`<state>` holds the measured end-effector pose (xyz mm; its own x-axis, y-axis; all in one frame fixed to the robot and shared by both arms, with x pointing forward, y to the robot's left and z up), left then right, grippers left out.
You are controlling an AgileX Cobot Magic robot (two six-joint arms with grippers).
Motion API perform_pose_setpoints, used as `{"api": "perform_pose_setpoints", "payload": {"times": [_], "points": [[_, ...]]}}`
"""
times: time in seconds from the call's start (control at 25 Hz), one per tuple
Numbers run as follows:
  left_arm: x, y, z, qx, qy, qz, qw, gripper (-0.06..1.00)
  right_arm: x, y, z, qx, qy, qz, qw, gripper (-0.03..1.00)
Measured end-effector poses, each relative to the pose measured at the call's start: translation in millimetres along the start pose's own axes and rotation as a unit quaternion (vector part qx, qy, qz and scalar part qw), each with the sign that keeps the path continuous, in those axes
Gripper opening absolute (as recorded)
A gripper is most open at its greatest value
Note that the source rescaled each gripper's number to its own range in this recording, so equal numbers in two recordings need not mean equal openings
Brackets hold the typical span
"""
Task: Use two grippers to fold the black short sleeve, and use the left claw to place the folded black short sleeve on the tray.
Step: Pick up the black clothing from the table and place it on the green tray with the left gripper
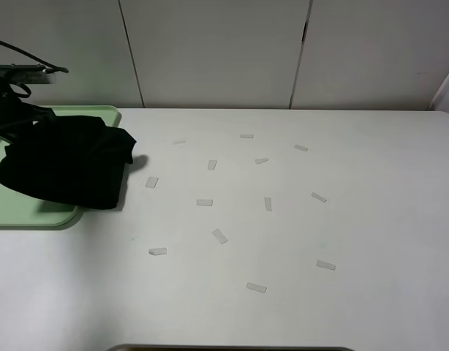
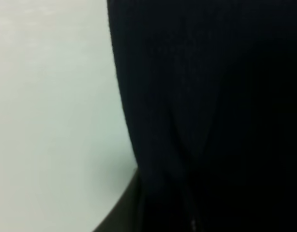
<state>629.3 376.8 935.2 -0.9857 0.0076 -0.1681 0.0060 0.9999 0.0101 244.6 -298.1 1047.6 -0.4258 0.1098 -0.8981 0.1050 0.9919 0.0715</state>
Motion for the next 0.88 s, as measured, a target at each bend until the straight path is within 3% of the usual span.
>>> {"api": "perform_pose_setpoints", "payload": {"times": [0.36,0.88], "points": [[4,43,12,-0.017,-0.020,-0.011,1.000,0.10,0,0,0,0.000,0.000,0.000,1.000,1.00],[6,62,11,-0.039,-0.036,0.005,0.999,0.10,0,0,0,0.000,0.000,0.000,1.000,1.00]]}}
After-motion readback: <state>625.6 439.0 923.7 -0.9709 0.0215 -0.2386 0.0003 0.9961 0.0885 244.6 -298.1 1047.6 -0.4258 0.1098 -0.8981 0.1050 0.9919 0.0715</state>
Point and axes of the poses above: a point on each arm's last joint axis where the gripper is mounted, z pointing out along that axis toward the gripper, y along the wrist's bending axis when the last joint is at zero, x = y × z, the point moved 1 cm from there along z, pointing out along that axis toward the gripper, and after that the axes turned 4 degrees about z, right-handed, at the moved point
